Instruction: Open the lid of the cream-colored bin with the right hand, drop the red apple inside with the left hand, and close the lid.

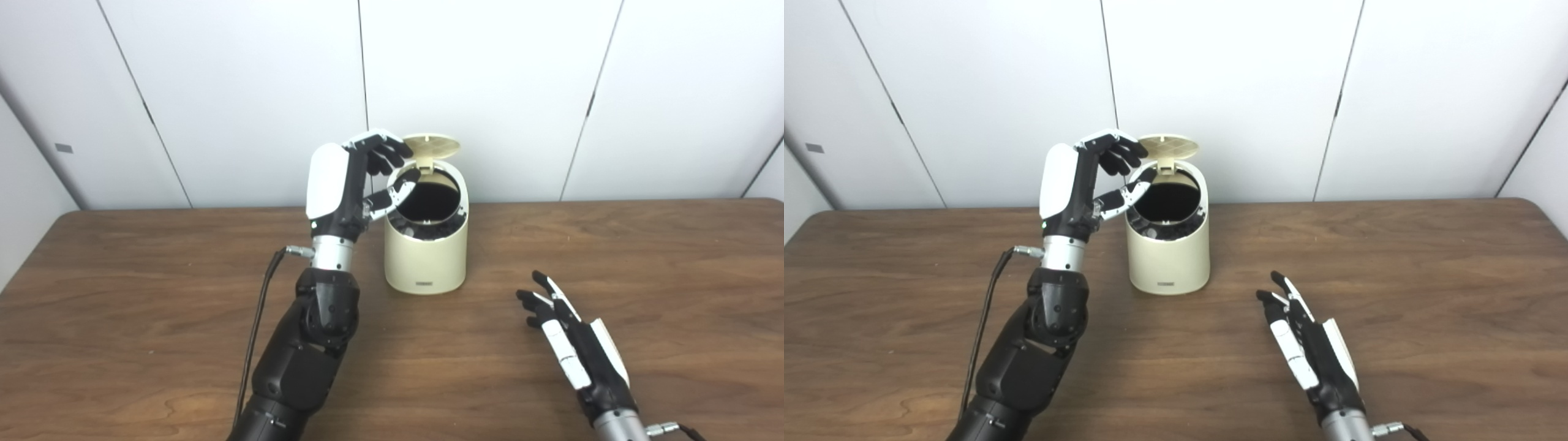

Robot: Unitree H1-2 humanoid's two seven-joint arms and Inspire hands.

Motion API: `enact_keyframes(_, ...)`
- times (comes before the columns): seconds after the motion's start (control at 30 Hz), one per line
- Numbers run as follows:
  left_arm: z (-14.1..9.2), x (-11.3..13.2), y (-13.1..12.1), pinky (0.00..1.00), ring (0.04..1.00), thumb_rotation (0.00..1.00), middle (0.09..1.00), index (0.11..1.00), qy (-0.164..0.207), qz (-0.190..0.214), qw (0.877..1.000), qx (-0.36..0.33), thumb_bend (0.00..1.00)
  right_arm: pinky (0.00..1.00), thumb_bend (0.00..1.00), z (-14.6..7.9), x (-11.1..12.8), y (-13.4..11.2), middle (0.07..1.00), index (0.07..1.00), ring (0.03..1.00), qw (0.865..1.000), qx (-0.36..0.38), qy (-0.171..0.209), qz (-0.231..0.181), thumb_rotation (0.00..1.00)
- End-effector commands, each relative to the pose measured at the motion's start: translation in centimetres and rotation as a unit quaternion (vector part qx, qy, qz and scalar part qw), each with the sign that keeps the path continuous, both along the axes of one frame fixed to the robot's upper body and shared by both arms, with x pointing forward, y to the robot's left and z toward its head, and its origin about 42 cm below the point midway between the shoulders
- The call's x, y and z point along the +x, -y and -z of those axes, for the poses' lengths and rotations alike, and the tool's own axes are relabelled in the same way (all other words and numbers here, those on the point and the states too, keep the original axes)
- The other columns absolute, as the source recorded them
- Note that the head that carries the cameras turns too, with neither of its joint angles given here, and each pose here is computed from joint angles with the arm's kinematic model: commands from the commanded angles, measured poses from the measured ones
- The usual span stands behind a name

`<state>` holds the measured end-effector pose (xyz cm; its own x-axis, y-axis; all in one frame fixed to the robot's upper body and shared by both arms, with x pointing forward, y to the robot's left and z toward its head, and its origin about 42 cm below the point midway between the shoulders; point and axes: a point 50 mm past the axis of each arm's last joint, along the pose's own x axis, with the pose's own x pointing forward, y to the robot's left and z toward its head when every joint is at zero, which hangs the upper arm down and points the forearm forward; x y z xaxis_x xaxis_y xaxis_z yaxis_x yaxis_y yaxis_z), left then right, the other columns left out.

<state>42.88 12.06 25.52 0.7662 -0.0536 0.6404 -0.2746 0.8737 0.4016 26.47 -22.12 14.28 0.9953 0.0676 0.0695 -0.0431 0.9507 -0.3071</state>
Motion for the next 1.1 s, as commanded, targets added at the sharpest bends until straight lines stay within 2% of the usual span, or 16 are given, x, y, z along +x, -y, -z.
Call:
enact_keyframes(0.0, -2.6, -0.4, 0.2, 0.41, 0.421, 0.0, 0.506, 0.515, 0.036, 0.011, 0.999, -0.013, 0.5, 0.88, 0.54, -0.9, 0.5, 0.2, 0.848, 0.958, 0.865, 1.0, -0.005, 0.018, -0.006, 1.0)
enact_keyframes(0.2, -3.2, -1.9, -1.0, 0.41, 0.431, 0.0, 0.533, 0.512, 0.053, 0.011, 0.998, 0.01, 0.5, 0.88, 0.55, -1.0, 0.6, 0.3, 0.856, 0.957, 0.873, 1.0, 0.005, 0.015, -0.002, 1.0)
enact_keyframes(0.27, -3.1, -2.4, -1.6, 0.41, 0.433, 0.0, 0.539, 0.51, 0.052, 0.011, 0.998, 0.015, 0.5, 0.89, 0.55, -1.2, 0.6, 0.3, 0.857, 0.951, 0.877, 1.0, 0.015, 0.018, 0.0, 1.0)
enact_keyframes(0.3, -2.9, -2.6, -2.0, 0.41, 0.433, 0.0, 0.543, 0.508, 0.047, 0.011, 0.999, 0.017, 0.5, 0.87, 0.55, -1.3, 0.7, 0.4, 0.86, 0.95, 0.872, 1.0, 0.023, 0.021, 0.001, 1.0)
enact_keyframes(0.43, -1.2, -4.2, -4.1, 0.41, 0.434, 0.0, 0.538, 0.508, 0.005, -0.002, 1.0, 0.023, 0.5, 0.81, 0.52, -2.3, 1.8, 0.7, 0.876, 0.942, 0.874, 0.999, 0.028, 0.044, 0.007, 1.0)
enact_keyframes(0.47, -0.6, -4.6, -4.7, 0.4, 0.47, 0.0, 0.519, 0.497, -0.006, -0.006, 1.0, 0.021, 0.51, 0.82, 0.52, -2.6, 2.3, 0.8, 0.88, 0.935, 0.884, 0.998, 0.027, 0.051, 0.008, 1.0)
enact_keyframes(0.57, 0.9, -5.8, -6.5, 0.39, 0.499, 0.0, 0.512, 0.488, -0.05, -0.021, 0.999, 0.002, 0.52, 0.85, 0.55, -4.0, 3.7, 1.0, 0.896, 0.92, 0.914, 0.997, 0.013, 0.078, 0.012, 1.0)
enact_keyframes(0.63, 2.1, -6.9, -7.8, 0.42, 0.535, 0.05, 0.606, 0.494, -0.083, -0.025, 0.996, -0.021, 0.51, 0.88, 0.57, -5.0, 4.8, 1.1, 0.915, 0.913, 0.931, 0.995, 0.002, 0.098, 0.014, 1.0)
enact_keyframes(0.73, 3.5, -8.4, -9.2, 0.5, 0.597, 0.08, 0.65, 0.497, -0.123, -0.022, 0.992, -0.031, 0.5, 0.9, 0.6, -6.5, 6.5, 1.2, 0.945, 0.914, 0.943, 0.992, -0.002, 0.128, 0.009, 1.0)
enact_keyframes(0.77, 4.0, -8.9, -9.7, 0.54, 0.633, 0.28, 0.685, 0.635, -0.142, -0.015, 0.989, -0.033, 0.51, 0.91, 0.6, -7.1, 7.1, 1.1, 0.95, 0.915, 0.948, 0.991, -0.002, 0.136, 0.006, 1.0)
enact_keyframes(0.87, 5.3, -10.3, -10.5, 0.68, 0.768, 0.65, 0.816, 0.819, -0.194, 0.003, 0.98, -0.032, 0.52, 0.9, 0.62, -8.8, 8.9, 0.9, 0.95, 0.913, 0.943, 0.988, -0.012, 0.155, 0.003, 1.0)
enact_keyframes(0.97, 6.6, -11.4, -10.8, 0.84, 0.903, 0.84, 0.929, 0.918, -0.228, 0.007, 0.973, -0.045, 0.54, 0.91, 0.64, -10.9, 10.5, 0.1, 0.943, 0.914, 0.944, 0.985, -0.03, 0.171, 0.001, 1.0)
enact_keyframes(1.07, 7.8, -12.2, -10.7, 0.89, 0.955, 0.91, 0.973, 0.977, -0.251, 0.013, 0.965, -0.073, 0.57, 0.9, 0.61, -13.5, 12.0, -1.1, 0.922, 0.895, 0.906, 0.981, -0.046, 0.19, -0.007, 1.0)
